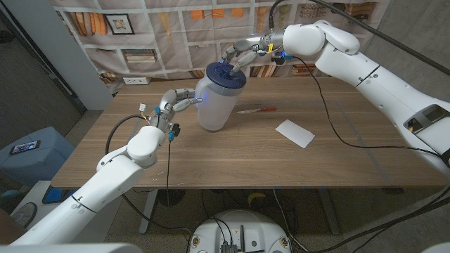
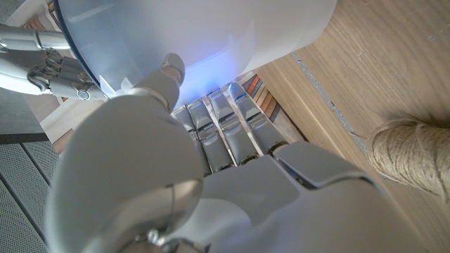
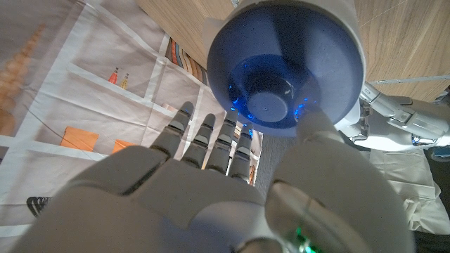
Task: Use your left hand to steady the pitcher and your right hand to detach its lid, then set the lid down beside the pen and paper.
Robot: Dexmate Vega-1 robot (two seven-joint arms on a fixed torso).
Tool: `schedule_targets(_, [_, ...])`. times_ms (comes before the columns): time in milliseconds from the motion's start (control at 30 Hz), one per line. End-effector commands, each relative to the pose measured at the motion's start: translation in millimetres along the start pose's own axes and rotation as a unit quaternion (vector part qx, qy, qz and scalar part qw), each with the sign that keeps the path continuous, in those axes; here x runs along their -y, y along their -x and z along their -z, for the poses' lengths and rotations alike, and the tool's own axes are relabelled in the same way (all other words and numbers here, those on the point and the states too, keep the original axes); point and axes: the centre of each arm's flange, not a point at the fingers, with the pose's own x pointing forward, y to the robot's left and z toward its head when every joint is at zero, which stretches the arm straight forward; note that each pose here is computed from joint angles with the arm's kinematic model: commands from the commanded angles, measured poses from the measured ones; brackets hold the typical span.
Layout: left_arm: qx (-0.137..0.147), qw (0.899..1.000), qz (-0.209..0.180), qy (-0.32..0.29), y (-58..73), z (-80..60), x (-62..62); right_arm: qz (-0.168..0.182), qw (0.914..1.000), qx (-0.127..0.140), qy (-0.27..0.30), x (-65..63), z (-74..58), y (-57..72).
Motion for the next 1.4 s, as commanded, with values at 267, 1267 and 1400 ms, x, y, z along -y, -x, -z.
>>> schedule_targets(267, [0.003, 1.000, 0.001, 0.001, 0.3, -1.8, 0.7, 0.017, 0.9999, -0.001, 0.000, -5.9, 1.2, 1.0])
schedule_targets(1267, [0.004, 1.000, 0.005, 0.003, 1.2, -1.9, 5.7, 0.018, 0.9997, -0.008, 0.012, -11.0, -0.2, -1.7])
schedule_targets(1400, [0.003, 1.000, 0.005, 0.004, 1.5, -1.7, 6.3, 0.022, 0.9997, -0.006, 0.012, -11.1, -0.5, -1.6])
